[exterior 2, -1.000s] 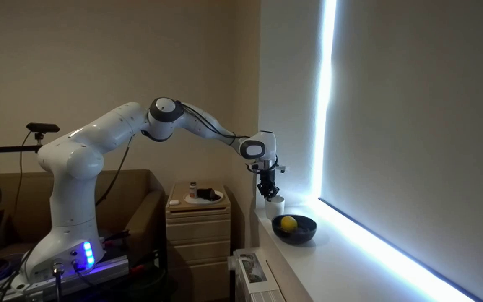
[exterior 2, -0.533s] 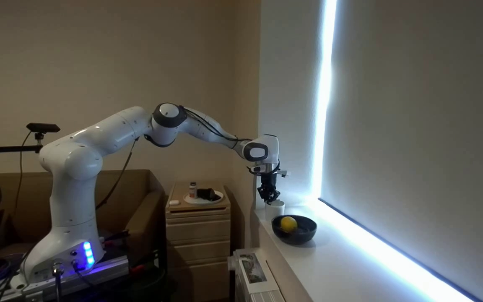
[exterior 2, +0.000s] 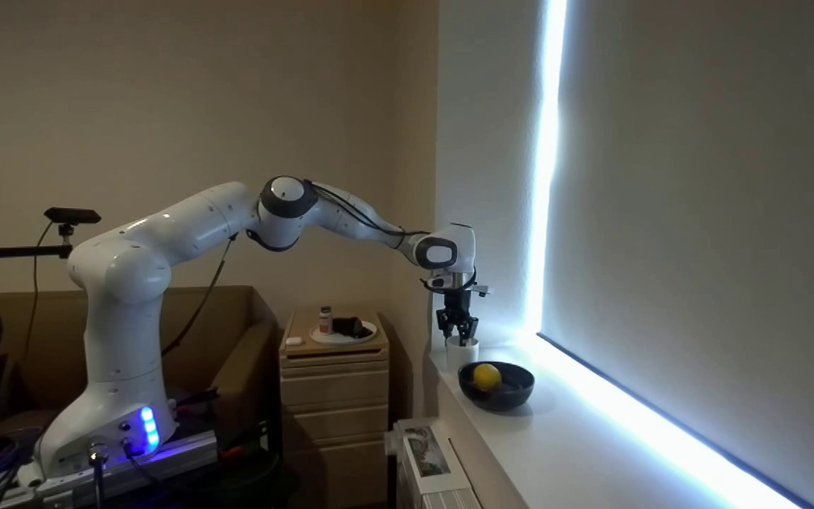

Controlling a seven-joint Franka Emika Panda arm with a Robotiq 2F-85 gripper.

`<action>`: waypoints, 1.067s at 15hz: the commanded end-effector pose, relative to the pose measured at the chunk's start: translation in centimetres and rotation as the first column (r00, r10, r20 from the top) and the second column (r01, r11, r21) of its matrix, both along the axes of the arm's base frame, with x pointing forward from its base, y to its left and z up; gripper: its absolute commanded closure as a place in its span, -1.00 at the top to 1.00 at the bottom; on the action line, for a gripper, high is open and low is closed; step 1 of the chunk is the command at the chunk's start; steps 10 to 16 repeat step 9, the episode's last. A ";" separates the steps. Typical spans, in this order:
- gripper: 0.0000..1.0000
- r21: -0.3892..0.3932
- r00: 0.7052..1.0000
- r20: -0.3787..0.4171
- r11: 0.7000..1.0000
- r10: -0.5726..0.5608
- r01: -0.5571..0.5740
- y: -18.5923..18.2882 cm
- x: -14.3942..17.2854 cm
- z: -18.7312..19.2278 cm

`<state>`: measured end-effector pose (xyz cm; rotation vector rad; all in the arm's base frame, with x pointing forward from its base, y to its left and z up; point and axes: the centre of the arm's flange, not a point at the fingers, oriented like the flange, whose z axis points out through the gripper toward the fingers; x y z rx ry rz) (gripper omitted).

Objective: Move the white cup to the window sill

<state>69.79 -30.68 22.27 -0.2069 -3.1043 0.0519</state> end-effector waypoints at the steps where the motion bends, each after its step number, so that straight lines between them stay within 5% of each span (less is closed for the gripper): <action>1: 0.72 0.042 0.999 0.044 0.999 -0.006 0.004 -1.4 -0.5 3.3; 3: 0.97 0.105 0.999 0.043 0.994 0.028 -0.032 -1.9 -1.6 5.5; 8: 1.00 0.203 0.968 0.127 0.950 0.217 -0.239 -3.7 -7.6 13.0; 9: 1.00 0.133 0.984 0.073 0.976 0.165 -0.174 -3.6 -3.4 10.1; 16: 1.00 0.133 0.984 0.073 0.976 0.165 -0.174 -3.6 -3.4 10.1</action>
